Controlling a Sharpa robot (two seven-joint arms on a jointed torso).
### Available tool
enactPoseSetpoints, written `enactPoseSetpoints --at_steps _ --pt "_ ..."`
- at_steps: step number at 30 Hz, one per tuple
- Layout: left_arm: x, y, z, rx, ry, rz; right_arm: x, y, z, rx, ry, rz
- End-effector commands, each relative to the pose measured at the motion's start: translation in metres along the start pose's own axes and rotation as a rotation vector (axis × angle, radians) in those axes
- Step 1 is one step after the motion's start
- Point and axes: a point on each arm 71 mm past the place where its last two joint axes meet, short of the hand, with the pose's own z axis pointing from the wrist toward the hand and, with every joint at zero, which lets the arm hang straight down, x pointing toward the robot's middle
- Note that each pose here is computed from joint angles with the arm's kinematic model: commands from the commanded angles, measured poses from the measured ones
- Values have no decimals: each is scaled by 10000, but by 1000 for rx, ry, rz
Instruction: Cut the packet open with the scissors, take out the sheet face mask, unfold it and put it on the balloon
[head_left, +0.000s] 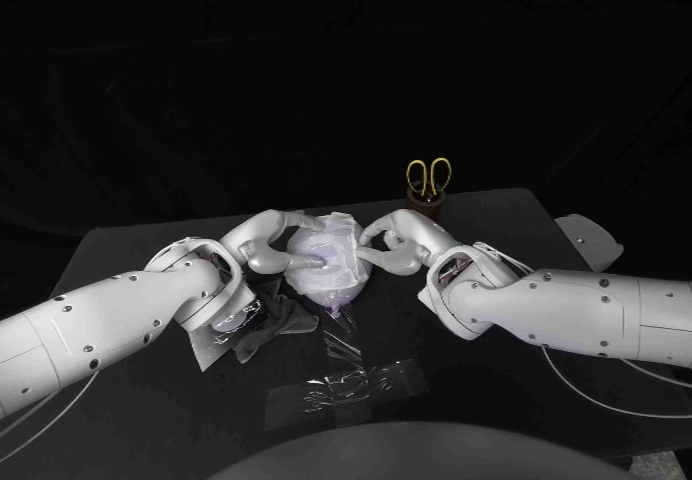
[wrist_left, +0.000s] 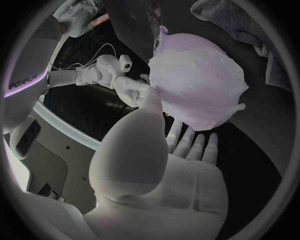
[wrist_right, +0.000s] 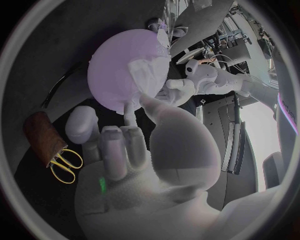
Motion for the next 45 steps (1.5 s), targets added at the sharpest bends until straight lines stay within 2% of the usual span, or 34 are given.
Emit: enactPoseSetpoints --at_steps 1,11,32,45 --pt "50 8 -4 -9 32 -8 15 -5 4 -1 17 -27" --pt "46 13 -8 -11 31 -9 2 -27 -5 0 22 -21" --pt "53 6 -1 -9 33 -13 96 59 38 -13 61 -14" --pt "58 1 4 -8 34 -14 159 70 127 -11 70 -29"
